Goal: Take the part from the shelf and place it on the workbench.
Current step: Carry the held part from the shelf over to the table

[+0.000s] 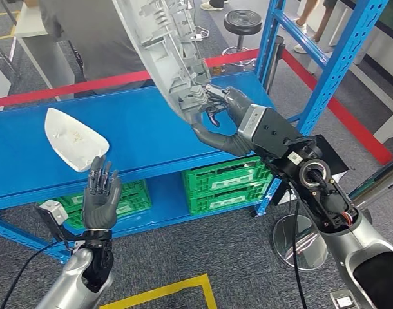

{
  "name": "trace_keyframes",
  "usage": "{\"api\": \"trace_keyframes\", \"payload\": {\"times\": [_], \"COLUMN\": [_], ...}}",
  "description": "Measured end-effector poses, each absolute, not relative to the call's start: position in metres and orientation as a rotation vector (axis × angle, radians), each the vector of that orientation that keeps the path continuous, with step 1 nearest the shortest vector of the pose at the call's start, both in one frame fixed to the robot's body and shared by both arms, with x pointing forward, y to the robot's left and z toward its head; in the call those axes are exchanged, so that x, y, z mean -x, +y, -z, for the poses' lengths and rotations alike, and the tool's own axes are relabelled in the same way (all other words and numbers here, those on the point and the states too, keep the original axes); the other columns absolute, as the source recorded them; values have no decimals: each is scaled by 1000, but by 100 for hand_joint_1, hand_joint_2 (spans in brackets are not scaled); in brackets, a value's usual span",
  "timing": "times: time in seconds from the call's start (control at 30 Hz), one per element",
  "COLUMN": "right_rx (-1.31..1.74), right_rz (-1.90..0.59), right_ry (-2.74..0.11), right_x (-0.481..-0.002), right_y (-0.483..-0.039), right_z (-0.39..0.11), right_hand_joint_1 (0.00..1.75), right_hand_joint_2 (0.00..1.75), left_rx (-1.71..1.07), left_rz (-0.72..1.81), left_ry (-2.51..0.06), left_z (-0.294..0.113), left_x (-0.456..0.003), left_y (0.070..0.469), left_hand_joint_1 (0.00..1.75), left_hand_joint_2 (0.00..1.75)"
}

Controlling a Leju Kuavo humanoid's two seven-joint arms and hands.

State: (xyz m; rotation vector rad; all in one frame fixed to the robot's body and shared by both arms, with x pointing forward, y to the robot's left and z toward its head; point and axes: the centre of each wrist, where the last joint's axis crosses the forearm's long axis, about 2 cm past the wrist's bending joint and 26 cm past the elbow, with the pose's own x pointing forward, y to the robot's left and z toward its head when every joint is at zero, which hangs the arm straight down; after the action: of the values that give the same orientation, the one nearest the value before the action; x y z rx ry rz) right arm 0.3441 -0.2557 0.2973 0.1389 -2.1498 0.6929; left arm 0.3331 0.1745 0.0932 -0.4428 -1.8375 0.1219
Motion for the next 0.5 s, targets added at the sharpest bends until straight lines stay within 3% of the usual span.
{"api": "trace_keyframes", "payload": {"times": [0.5], "right_rx": [-143], "right_rz": [-689], "right_ry": [-2151], "right_x": [-343], "right_y": [-256], "right_z": [-298], "right_hand_joint_1": [175], "right_hand_joint_2": [175], "left_rx": [447], "left_rz": [-122], "left_ry": [-1845], "left_z": [-97], "left_x": [-336], "left_y": [175], "left_hand_joint_1": [0], "left_hand_joint_2": [175]}}
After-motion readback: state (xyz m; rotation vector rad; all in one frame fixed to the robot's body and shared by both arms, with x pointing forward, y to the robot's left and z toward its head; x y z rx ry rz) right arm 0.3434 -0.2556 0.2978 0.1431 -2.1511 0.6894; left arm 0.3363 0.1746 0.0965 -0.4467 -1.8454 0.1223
